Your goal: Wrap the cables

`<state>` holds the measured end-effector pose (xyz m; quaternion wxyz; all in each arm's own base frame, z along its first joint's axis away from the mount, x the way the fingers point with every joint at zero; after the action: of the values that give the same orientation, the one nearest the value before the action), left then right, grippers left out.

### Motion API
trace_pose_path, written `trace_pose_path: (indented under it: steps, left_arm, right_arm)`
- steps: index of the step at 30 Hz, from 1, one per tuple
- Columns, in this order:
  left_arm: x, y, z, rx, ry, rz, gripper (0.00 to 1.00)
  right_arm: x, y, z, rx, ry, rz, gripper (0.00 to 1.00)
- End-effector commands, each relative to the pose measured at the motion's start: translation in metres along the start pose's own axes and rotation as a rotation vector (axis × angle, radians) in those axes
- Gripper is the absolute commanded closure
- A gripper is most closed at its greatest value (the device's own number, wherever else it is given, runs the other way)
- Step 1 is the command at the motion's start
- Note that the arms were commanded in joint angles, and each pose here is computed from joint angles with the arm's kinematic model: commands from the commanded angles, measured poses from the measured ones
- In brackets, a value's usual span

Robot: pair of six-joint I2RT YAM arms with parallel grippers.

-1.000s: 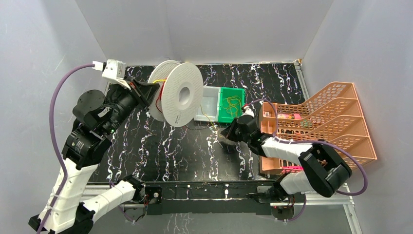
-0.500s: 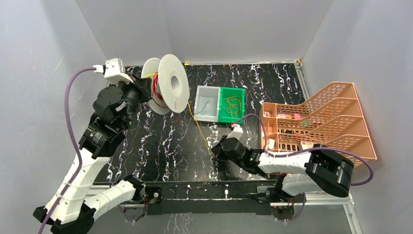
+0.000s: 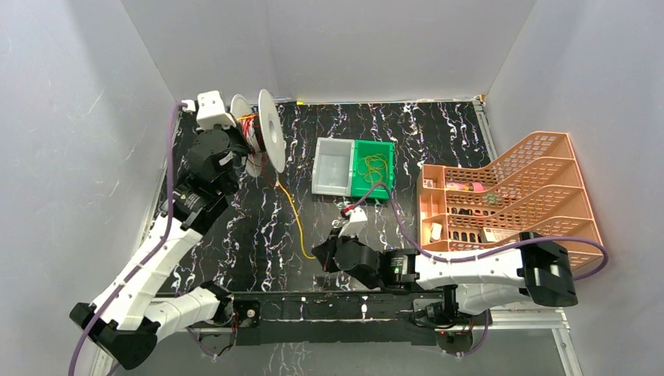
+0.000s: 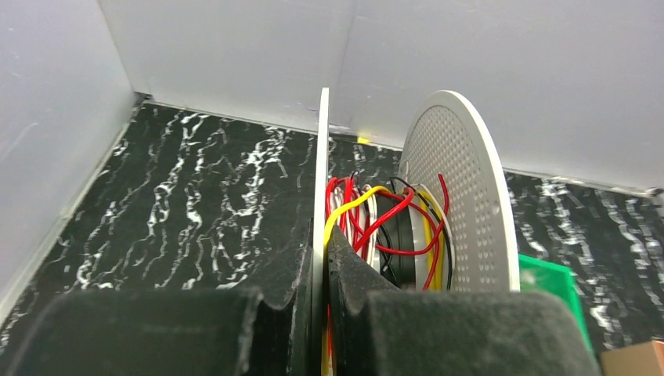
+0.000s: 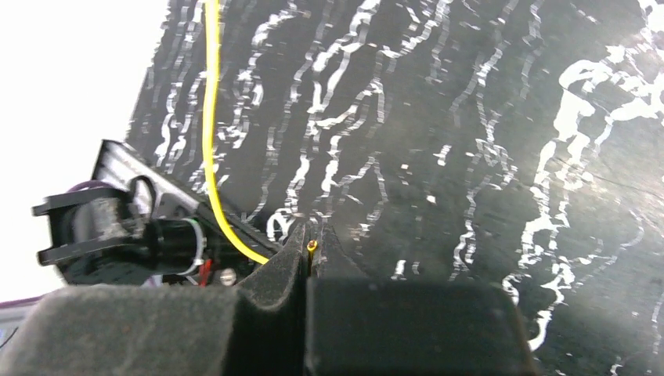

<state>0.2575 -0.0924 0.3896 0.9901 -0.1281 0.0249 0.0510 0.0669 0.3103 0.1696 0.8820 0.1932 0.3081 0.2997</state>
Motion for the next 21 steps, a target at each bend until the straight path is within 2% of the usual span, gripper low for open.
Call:
trace_pose_path:
  steps: [1, 9, 18, 21]
  left_arm:
    - [0.008, 0.003, 0.021, 0.019, -0.137, 0.066, 1.00]
    - [0.018, 0.015, -0.015, 0.205, -0.069, 0.130, 1.00]
    - [0.023, 0.026, -0.061, 0.405, 0.052, 0.108, 1.00]
    - [0.022, 0.027, -0.075, 0.450, 0.100, 0.071, 1.00]
  right_arm:
    - [-0.024, 0.040, 0.032, -0.086, -0.111, 0.034, 1.00]
    - [-0.078, 0.084, 0.105, -0.206, -0.320, 0.076, 1.00]
    - [-0.113, 0.096, 0.168, -0.344, -0.490, 0.022, 1.00]
    - [-0.115, 0.100, 0.182, -0.445, -0.515, -0.033, 1.00]
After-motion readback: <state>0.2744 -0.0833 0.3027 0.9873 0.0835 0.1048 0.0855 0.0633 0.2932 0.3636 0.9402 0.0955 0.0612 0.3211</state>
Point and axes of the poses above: each gripper's point midway between its finger pads, its own x axis out along the fingers, its own y axis along the line the jaws close on, z = x × y, the point moved 7 cm from there along -x, back along the fingers, and after that the axes turned 4 degrees about -x, right-handed, at the moved point
